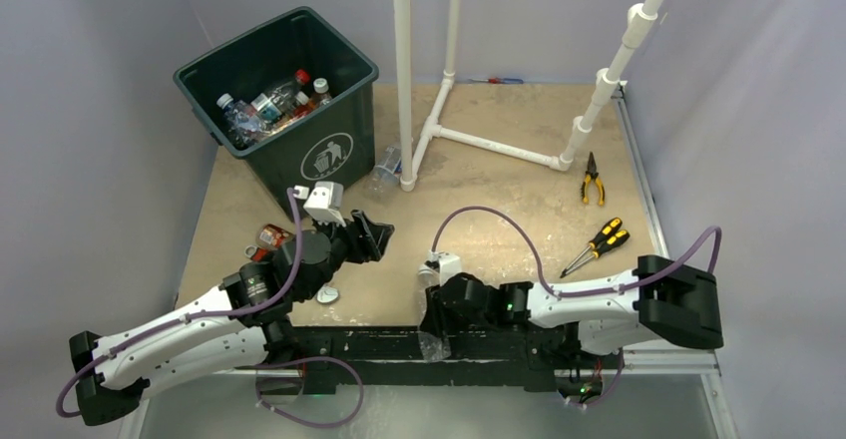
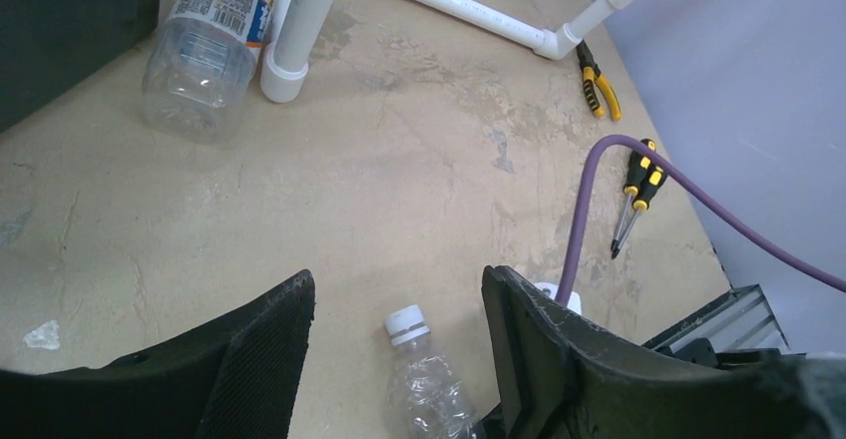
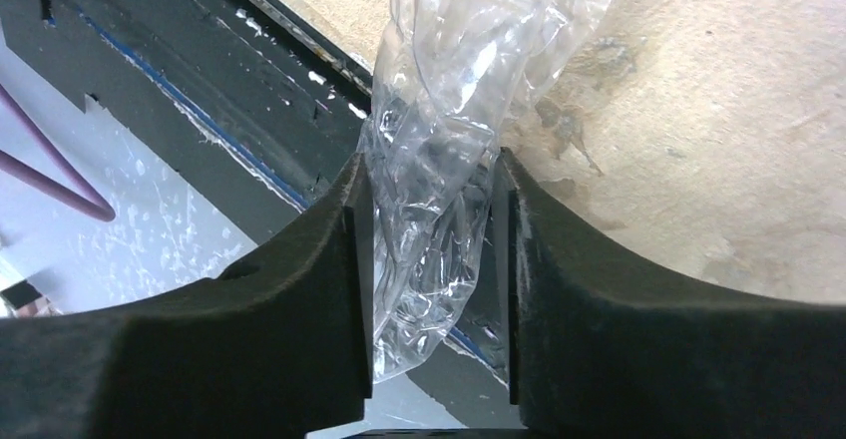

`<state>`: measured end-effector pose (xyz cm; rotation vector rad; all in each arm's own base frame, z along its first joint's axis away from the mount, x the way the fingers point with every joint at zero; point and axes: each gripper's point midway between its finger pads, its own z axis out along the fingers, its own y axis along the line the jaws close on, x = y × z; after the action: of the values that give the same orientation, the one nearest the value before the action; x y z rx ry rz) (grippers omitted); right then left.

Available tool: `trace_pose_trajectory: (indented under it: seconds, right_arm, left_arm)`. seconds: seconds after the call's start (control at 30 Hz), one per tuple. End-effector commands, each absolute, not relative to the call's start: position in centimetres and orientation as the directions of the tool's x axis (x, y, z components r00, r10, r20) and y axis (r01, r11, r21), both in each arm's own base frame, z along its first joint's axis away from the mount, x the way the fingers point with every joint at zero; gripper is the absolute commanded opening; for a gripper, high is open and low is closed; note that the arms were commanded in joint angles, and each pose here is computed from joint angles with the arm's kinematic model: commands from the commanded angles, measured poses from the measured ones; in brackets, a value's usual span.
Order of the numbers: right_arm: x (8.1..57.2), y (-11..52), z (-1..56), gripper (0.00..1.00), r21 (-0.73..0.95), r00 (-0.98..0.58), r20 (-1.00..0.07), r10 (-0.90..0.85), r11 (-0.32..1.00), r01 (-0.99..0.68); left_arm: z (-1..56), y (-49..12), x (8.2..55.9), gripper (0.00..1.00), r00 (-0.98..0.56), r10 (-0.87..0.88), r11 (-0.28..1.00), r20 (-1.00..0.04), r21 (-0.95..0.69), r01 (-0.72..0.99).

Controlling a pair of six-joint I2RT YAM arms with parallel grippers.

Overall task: Put the plastic bottles in the bin
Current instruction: Pick up the plastic bottle from the corner of the board.

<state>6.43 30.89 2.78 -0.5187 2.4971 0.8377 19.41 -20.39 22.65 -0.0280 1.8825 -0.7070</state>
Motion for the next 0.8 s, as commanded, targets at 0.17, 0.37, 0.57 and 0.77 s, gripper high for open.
trace_pose_trajectory:
  seconds: [0.17, 0.37, 0.57, 0.77]
  right_arm:
    - [8.9, 31.4, 15.6, 0.12, 0.526, -0.608, -0.793, 0.042, 0.55, -0.648]
    - [8.3, 30.4, 24.3, 0.05, 0.419, -0.38, -0.908, 0.177, 0.368, -0.83]
    - [8.1, 30.7, 26.1, 0.01, 0.308, -0.265, -0.949, 0.17, 0.33, -0.892]
    - [8.5, 30.5, 26.8, 0.0, 0.28, -0.215, -0.952, 0.218, 0.338, -0.899]
  left_arm:
    - [24.9, -21.3, 19.7, 0.62, -0.393, -0.38, 0.789, -0.838, -0.515, 0.336]
    - [31.2, -24.2, 19.0, 0.64, -0.335, -0.38, 0.686, -0.862, -0.505, 0.523]
    - [38.5, -26.8, 16.5, 0.7, -0.275, -0.401, 0.505, -0.874, -0.462, 0.73]
    - [40.0, -27.1, 16.0, 0.73, -0.297, -0.427, 0.464, -0.854, -0.489, 0.738]
